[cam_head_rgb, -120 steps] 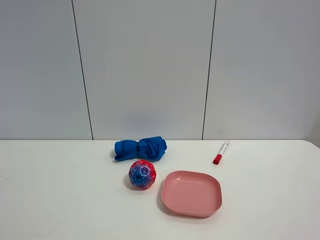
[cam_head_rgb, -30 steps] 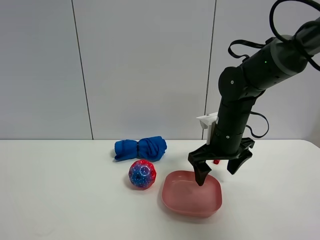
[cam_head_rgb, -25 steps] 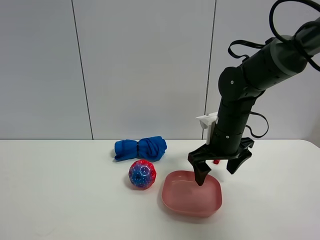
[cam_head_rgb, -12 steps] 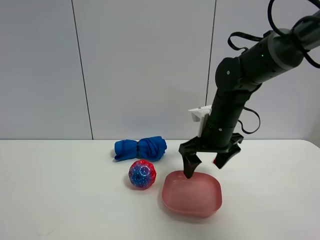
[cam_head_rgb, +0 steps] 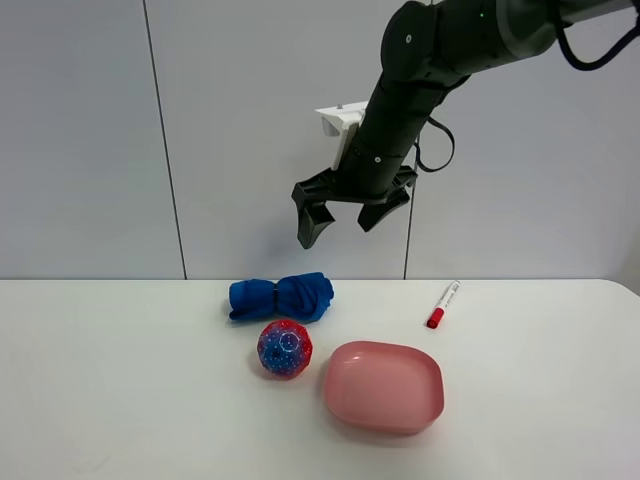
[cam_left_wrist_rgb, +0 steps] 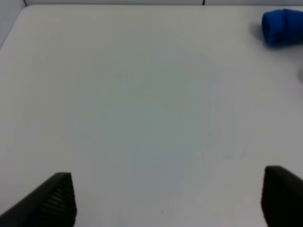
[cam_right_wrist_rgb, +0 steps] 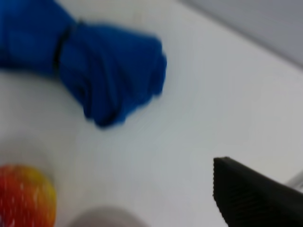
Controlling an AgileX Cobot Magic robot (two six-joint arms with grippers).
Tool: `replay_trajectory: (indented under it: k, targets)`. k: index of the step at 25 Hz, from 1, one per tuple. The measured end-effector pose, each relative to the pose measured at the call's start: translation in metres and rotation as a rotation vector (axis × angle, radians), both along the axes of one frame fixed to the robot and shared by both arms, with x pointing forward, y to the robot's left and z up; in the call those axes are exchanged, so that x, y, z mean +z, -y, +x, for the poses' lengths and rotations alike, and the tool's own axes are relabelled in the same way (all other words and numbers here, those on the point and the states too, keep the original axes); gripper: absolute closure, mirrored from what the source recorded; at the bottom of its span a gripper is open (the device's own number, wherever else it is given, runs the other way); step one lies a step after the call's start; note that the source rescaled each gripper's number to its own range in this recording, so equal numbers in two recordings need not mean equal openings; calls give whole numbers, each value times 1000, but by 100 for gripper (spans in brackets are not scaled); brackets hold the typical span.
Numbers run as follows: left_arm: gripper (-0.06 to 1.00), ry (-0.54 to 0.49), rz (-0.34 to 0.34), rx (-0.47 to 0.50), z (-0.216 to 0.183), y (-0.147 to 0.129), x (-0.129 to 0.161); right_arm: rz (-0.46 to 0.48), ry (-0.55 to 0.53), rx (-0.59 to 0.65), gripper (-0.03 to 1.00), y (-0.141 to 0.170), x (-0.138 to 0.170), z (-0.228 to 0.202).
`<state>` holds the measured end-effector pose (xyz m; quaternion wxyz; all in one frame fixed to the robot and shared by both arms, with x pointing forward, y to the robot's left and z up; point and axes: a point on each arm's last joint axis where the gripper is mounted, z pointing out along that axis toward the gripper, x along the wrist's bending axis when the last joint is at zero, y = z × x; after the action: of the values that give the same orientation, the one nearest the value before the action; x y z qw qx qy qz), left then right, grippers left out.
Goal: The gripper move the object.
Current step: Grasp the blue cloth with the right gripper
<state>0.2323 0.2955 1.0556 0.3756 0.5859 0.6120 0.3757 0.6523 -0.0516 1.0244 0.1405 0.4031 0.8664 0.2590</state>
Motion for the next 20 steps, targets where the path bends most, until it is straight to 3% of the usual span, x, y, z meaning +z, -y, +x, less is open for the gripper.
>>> replay_trajectory:
  k: [9,13,20]
  targets:
    - [-6,0,0,0,0,0,0,-117,155,243,2,-36,-20,38]
    - [-6,0,0,0,0,0,0,-129,185,339,5,-49,-45,46]
    - [-6,0,0,0,0,0,0,-125,190,380,5,-59,-100,56]
